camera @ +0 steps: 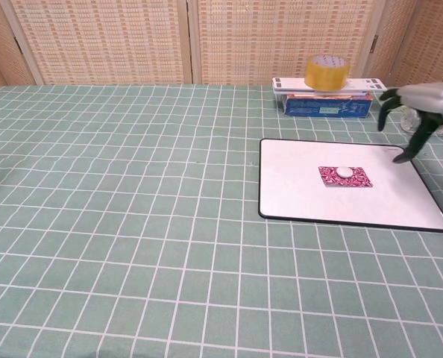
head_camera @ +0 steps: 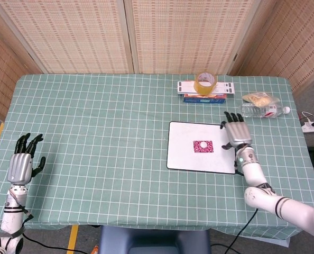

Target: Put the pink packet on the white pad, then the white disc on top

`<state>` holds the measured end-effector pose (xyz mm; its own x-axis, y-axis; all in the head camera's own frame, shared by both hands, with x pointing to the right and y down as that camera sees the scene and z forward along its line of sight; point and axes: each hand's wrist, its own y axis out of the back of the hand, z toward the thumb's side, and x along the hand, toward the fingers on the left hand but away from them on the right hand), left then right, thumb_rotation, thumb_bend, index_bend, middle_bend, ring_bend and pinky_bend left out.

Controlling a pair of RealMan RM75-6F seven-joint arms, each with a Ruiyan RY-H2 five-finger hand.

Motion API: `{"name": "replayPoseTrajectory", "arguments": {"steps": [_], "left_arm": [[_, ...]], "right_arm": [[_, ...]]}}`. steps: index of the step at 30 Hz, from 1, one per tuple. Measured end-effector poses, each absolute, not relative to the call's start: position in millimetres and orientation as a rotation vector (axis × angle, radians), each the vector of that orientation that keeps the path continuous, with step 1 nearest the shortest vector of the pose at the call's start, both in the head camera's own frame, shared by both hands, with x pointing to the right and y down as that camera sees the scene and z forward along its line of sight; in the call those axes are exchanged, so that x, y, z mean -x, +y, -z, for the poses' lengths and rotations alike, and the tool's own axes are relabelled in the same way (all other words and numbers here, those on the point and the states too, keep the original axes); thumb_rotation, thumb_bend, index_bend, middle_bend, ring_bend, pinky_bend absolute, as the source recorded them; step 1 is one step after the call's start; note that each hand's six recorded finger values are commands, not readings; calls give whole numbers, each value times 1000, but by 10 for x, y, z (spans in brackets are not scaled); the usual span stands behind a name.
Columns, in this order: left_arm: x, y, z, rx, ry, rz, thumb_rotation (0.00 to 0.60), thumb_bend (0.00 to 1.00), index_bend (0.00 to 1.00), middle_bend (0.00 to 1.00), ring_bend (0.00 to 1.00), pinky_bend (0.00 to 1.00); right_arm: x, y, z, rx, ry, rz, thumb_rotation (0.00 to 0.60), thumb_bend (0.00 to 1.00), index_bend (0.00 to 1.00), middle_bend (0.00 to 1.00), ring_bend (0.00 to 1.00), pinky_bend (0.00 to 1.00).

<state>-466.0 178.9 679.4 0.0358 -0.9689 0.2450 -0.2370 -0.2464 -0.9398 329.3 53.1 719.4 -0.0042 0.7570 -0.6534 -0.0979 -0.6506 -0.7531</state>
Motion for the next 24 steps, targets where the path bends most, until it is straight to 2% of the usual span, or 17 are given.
{"name": "replayPoseTrajectory", "arguments": {"steps": [5,14,18,24], "left_arm": [[4608,1806,-6813,1581,1227,1261,600,392,126,220,0,0],[4521,1838,-6786,1593,1217,1225,600,392,132,220,0,0],[4537,1834,-6783,1589,1225,1231,600,392,135,221,0,0],[4526,1820,-6796,1594,1224,1233,600,392,135,220,0,0]], "right_arm": [[-3987,791,-6939,1523,-923,-1735,600,0,278,0,0,0],[-5207,1394,-6729,1412,-1264,-1741,600,0,300,0,0,0],[-5291,1551,-6722,1432,-1286,-1702,600,0,326,0,0,0],[-5213,1611,-6786,1473,-1251,-1685,600,0,314,0,0,0]]}}
